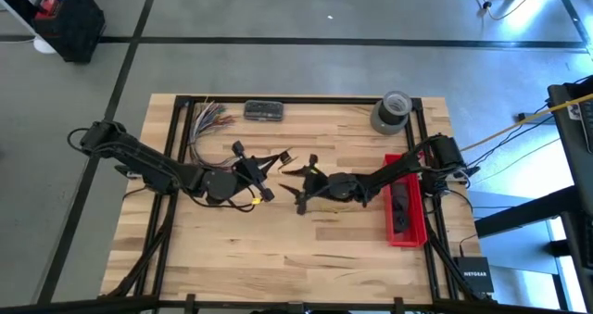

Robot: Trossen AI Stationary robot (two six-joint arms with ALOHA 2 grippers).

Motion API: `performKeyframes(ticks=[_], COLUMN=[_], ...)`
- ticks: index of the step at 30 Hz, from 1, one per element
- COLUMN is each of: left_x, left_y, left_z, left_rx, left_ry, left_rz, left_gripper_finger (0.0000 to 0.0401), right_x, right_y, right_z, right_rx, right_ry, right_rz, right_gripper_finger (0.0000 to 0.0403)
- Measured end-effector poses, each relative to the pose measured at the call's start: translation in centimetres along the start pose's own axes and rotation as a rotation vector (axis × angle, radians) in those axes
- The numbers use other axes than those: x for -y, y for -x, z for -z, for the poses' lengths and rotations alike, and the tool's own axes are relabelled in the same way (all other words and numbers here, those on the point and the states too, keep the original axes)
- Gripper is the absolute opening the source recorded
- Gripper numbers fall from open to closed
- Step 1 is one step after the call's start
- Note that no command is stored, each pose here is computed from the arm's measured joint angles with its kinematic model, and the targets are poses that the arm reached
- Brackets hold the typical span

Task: Coil cords
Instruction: Coil the yellow wire onto the black spool

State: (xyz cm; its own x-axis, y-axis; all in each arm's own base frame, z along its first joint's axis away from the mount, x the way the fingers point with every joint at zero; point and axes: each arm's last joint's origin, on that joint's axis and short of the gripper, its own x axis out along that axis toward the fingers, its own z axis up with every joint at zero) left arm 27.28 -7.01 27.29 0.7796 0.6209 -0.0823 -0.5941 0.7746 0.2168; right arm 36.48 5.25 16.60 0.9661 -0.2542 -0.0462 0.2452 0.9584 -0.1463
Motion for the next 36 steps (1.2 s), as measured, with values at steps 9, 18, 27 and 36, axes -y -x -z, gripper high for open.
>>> performKeyframes(ticks=[9,18,27,36], left_x=[0.1,0.2,1.0,1.2], left_y=[0.2,0.3,1.6,1.4], left_z=[-0.2,-0.2,-0.2,1.0], left_rx=[0.013,0.016,0.018,-0.045], left_ry=[0.006,0.005,-0.089,-0.248], left_rz=[0.007,0.013,0.065,0.152], left_gripper_finger=[0.0,0.0,0.0,0.0], right_x=[-0.2,0.1,1.2,3.1], right_y=[-1.2,-1.3,1.6,5.0], right_z=[-0.8,-0.3,-0.5,-2.1], right_rx=[0.003,-0.056,-0.122,-0.182], right_ry=[0.06,0.17,0.282,0.253], right_rz=[0.002,0.056,0.201,0.216], right_gripper_finger=[0.0113,0.0009,0.0006,0.0005])
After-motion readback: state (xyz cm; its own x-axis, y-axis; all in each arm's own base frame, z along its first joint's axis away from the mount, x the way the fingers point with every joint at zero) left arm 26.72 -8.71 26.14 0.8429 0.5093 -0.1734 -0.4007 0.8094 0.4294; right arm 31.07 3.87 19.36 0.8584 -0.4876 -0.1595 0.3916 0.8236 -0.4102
